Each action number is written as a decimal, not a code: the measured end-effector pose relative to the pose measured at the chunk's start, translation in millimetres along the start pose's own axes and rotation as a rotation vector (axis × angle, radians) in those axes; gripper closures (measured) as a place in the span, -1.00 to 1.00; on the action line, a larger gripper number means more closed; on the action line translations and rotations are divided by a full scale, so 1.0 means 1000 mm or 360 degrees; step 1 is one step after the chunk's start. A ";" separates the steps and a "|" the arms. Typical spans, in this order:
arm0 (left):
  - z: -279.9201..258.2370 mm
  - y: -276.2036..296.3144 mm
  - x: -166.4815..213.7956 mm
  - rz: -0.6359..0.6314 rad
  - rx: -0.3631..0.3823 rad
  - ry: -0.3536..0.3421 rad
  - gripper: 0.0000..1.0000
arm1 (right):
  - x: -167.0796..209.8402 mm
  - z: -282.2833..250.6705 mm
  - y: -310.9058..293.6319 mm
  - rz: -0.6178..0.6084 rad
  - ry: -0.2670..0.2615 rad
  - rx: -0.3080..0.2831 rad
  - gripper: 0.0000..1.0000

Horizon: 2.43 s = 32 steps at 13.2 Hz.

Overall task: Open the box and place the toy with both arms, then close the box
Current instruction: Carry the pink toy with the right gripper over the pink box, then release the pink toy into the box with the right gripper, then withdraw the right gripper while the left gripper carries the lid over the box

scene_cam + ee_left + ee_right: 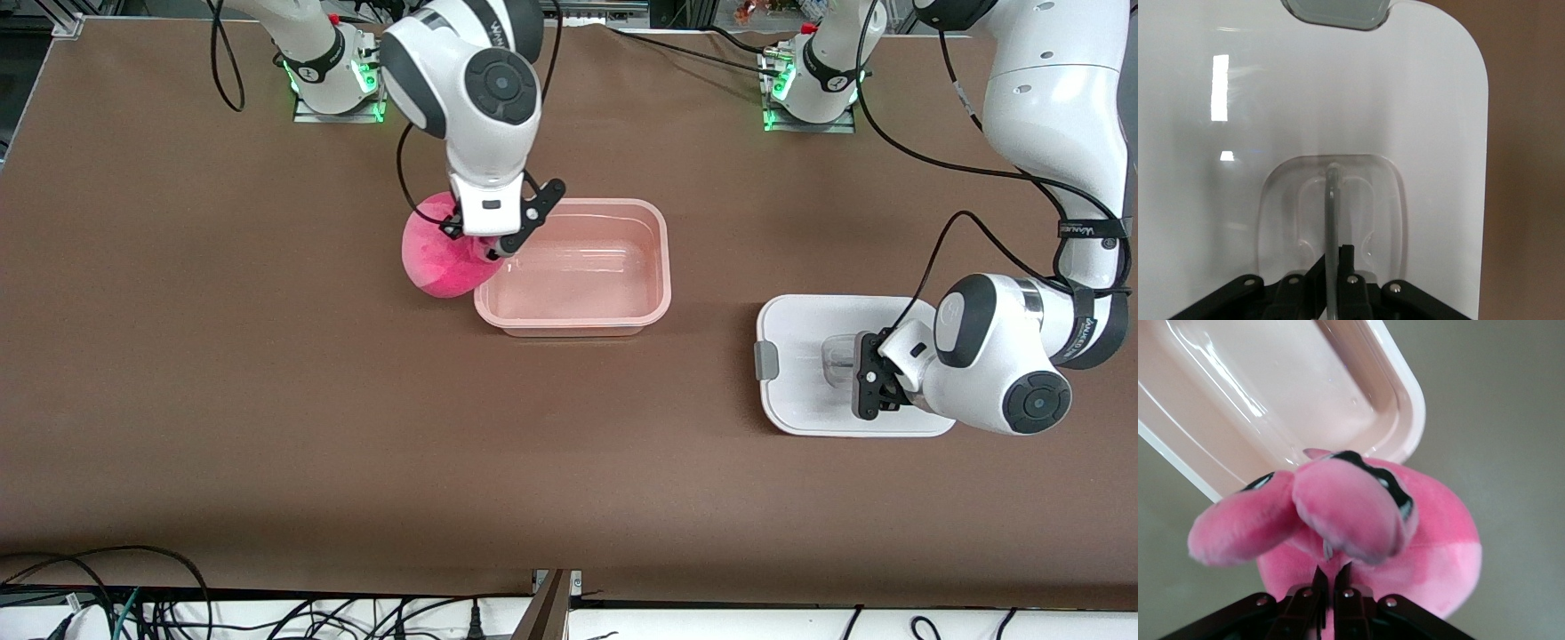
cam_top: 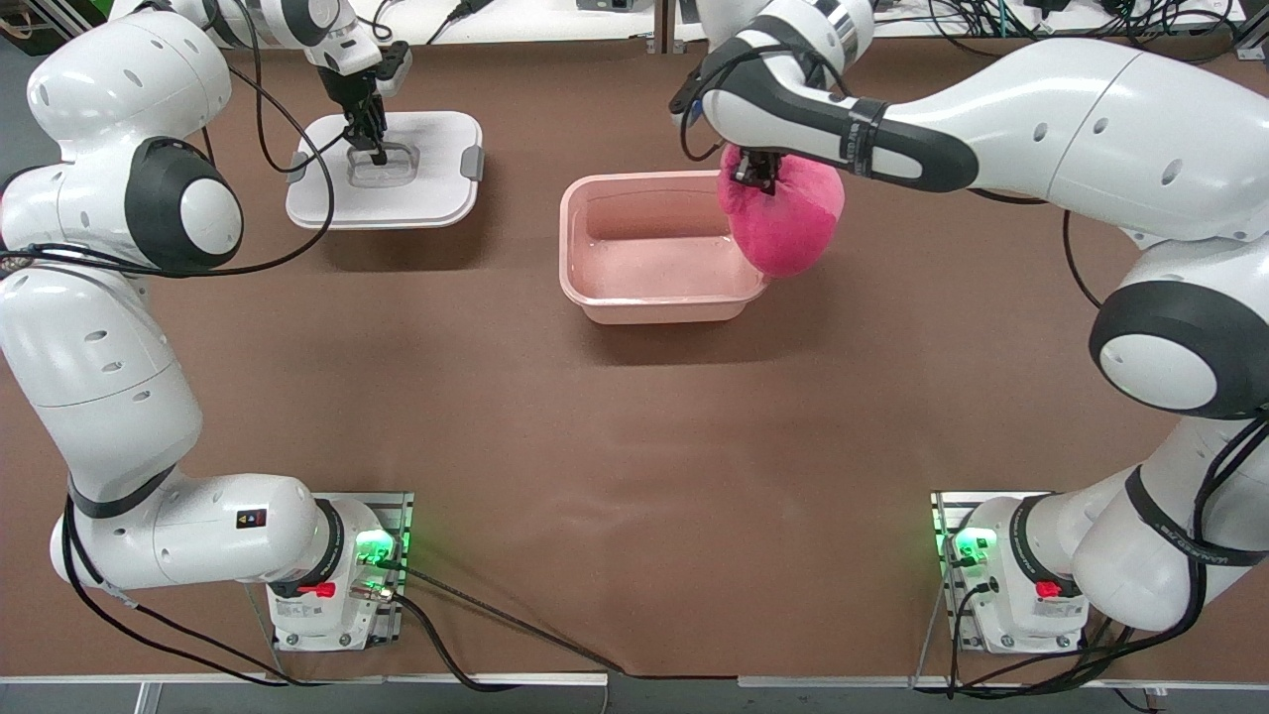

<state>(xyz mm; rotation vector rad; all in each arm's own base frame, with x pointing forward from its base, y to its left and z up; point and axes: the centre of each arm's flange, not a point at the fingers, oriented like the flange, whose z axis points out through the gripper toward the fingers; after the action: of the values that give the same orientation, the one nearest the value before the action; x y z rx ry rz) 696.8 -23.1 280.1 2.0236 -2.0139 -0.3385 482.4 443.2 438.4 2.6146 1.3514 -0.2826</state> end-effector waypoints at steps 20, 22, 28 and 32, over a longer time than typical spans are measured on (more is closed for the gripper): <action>0.004 -0.001 0.000 -0.0002 -0.0010 0.0012 0.89 | 0.040 -0.075 -0.097 0.0217 0.0170 -0.0115 -1.00; 0.004 -0.001 0.001 -0.0001 -0.0010 0.0013 0.89 | 0.037 -0.078 -0.084 0.0252 0.0165 -0.0119 -1.00; -0.015 0.007 0.036 0.0023 0.0008 0.0013 0.89 | 0.028 -0.069 -0.009 0.0432 0.0132 -0.0110 -1.00; -0.073 0.048 0.144 0.0071 0.0119 -0.0057 0.89 | -0.012 -0.060 0.126 0.0786 0.0109 -0.0112 -1.00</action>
<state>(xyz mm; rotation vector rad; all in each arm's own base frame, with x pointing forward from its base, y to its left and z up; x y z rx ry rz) 678.3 -165.1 368.1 2.0260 -2.1200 -0.2968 584.2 376.8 508.9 2.8042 0.6753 -0.0697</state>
